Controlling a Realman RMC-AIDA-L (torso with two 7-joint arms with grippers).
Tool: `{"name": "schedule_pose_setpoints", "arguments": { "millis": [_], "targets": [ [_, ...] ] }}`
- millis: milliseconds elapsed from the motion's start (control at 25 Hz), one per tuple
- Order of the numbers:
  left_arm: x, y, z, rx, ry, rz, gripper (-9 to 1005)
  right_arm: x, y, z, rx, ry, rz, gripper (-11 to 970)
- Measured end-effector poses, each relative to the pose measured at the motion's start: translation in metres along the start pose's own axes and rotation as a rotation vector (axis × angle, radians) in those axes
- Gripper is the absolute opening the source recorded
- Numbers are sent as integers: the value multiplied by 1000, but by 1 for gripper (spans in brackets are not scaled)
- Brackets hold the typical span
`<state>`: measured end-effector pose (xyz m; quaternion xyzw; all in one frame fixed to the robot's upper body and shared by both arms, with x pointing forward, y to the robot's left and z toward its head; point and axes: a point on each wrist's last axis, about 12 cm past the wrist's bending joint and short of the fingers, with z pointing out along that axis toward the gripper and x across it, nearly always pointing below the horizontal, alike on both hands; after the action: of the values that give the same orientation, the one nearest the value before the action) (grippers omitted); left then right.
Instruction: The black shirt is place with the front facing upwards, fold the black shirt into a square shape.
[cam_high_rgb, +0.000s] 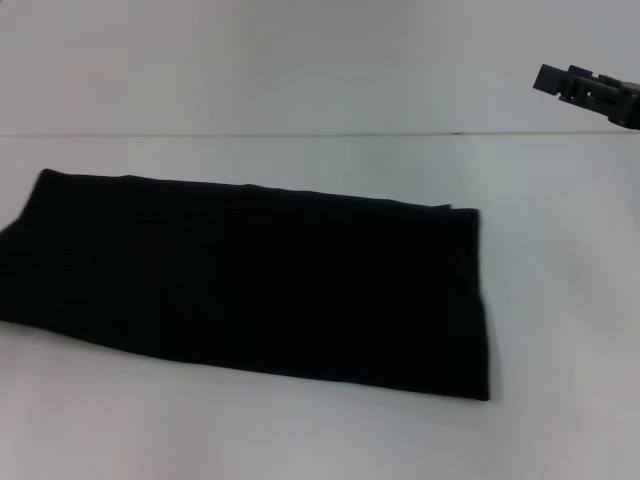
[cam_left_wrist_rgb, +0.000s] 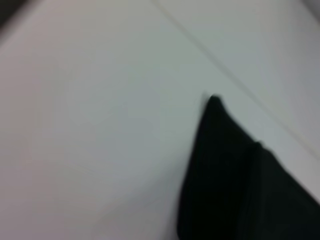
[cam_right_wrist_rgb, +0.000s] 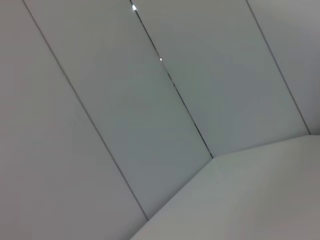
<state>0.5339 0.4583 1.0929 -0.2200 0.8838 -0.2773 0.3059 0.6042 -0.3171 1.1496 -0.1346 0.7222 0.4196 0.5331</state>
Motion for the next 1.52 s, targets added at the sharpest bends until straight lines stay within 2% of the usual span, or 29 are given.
{"name": "schedule_pose_setpoints", "arguments": {
  "millis": [80,240,360,400,520,560,640,760,840,920,1080,1120,1360,1520],
  "targets": [
    [-5,-4,-8,54,-16,7,27,0,0,1,6,-7,1,919],
    [-7,-47,-4,336,-7,59,30,2,-2,-3,14,-15,2,919],
    [4,-105,22,580,72,137,33,5,-4,-14,22,-24,6,919],
    [8,-123,32,624,98,165,34,6,-5,-19,26,-27,7,919],
    [29,-193,71,757,206,281,36,6,-6,-37,26,-46,5,920],
    [38,-210,80,784,235,309,37,6,-7,-45,25,-55,6,920],
    [64,-249,105,817,300,375,38,3,-9,-62,32,-77,7,920],
    [99,-275,134,804,352,401,41,1,-11,-87,44,-107,1,920],
    [119,-278,150,795,352,374,42,0,-12,-99,57,-113,-5,920],
    [150,-273,164,801,339,318,44,-1,-14,-107,76,-112,-11,920],
    [191,-263,169,845,237,298,47,-1,-20,-110,120,-89,-11,919],
    [196,-263,169,856,219,297,48,-1,-22,-108,130,-79,-7,919],
    [210,-263,162,922,200,301,263,1,-31,-91,185,26,63,919],
    [199,-259,146,1061,163,327,400,2,-36,-68,222,133,158,920]
  ]
}}
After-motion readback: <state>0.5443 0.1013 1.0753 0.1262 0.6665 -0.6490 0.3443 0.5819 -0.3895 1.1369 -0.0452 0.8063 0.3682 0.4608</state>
